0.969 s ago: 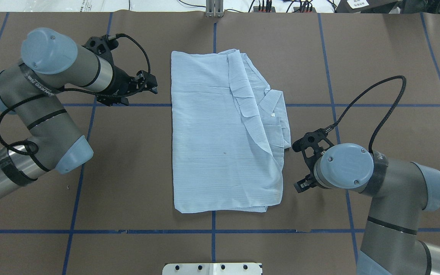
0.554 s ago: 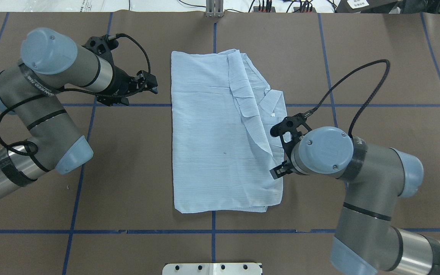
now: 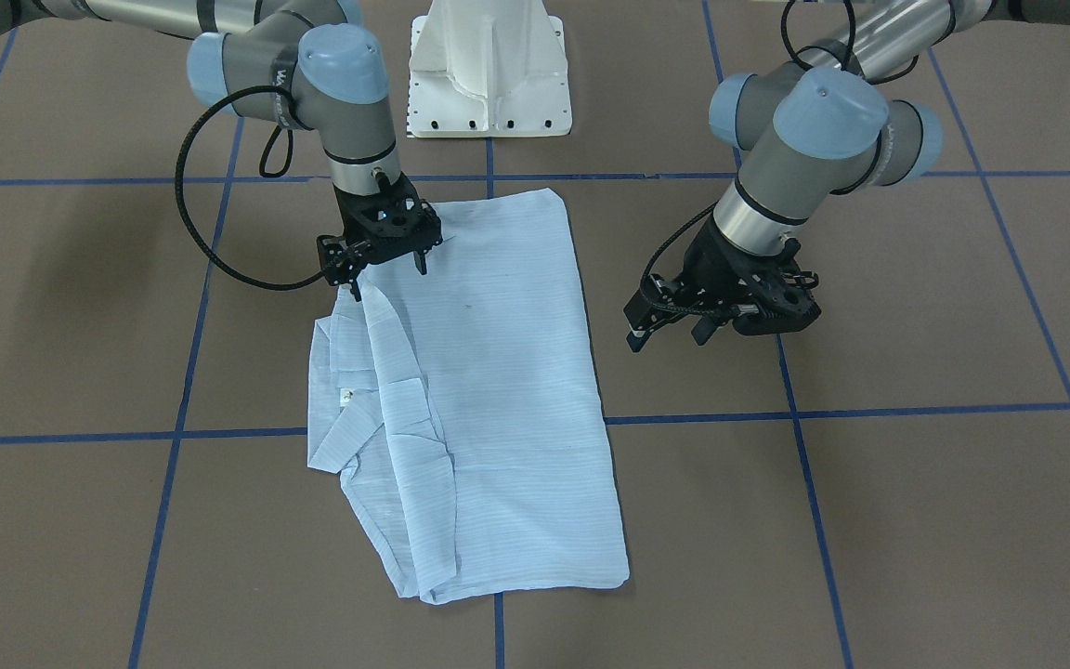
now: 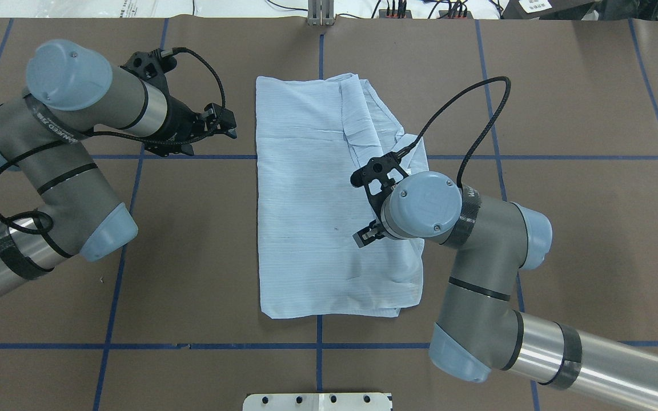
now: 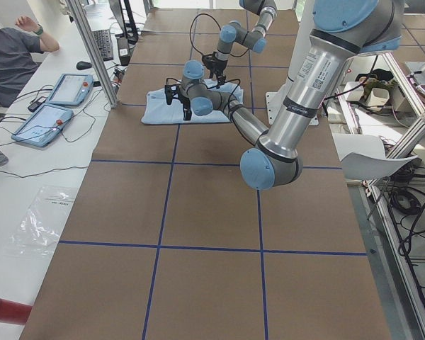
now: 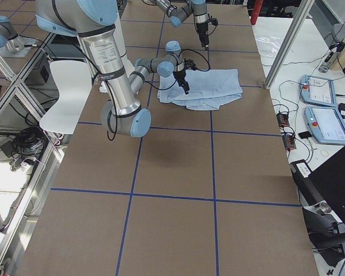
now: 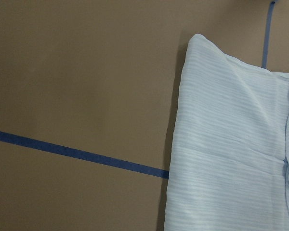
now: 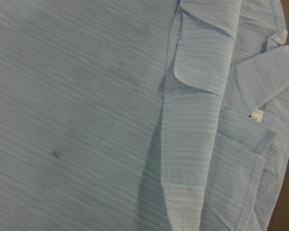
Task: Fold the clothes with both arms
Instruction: 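Move the right gripper back over the shirt's middle, then raise the right gripper off the shirt and draw it back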
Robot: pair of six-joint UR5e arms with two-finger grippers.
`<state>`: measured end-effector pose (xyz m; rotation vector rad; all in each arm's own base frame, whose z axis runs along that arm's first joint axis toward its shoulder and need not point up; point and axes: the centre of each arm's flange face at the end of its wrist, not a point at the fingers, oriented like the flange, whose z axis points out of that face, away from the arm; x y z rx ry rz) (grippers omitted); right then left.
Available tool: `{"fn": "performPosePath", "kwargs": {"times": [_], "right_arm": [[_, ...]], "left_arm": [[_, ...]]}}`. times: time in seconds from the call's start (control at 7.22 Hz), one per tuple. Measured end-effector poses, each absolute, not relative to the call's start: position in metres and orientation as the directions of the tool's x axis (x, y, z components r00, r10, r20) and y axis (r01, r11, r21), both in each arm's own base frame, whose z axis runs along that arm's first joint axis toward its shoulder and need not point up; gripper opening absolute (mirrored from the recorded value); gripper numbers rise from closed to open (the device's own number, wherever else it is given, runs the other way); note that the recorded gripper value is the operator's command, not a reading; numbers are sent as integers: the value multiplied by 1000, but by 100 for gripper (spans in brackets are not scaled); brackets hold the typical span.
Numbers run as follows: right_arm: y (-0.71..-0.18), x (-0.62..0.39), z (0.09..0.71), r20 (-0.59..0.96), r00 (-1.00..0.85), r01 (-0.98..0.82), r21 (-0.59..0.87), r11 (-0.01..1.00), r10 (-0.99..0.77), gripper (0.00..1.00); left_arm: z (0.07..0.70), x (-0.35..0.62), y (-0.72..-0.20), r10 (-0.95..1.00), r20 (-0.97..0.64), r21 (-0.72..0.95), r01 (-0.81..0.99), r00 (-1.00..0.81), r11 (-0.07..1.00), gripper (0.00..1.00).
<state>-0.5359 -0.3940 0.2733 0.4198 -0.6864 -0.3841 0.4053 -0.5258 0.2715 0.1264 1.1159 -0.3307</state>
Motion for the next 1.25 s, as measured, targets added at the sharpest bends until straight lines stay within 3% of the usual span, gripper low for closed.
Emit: {"fn": "performPosePath", "kwargs": {"times": [1.25], "right_arm": [[-405, -544, 312, 481, 723, 265, 470, 842, -496, 100]], "left_arm": [[245, 393, -520, -157, -919, -33, 326, 362, 945, 100]]}}
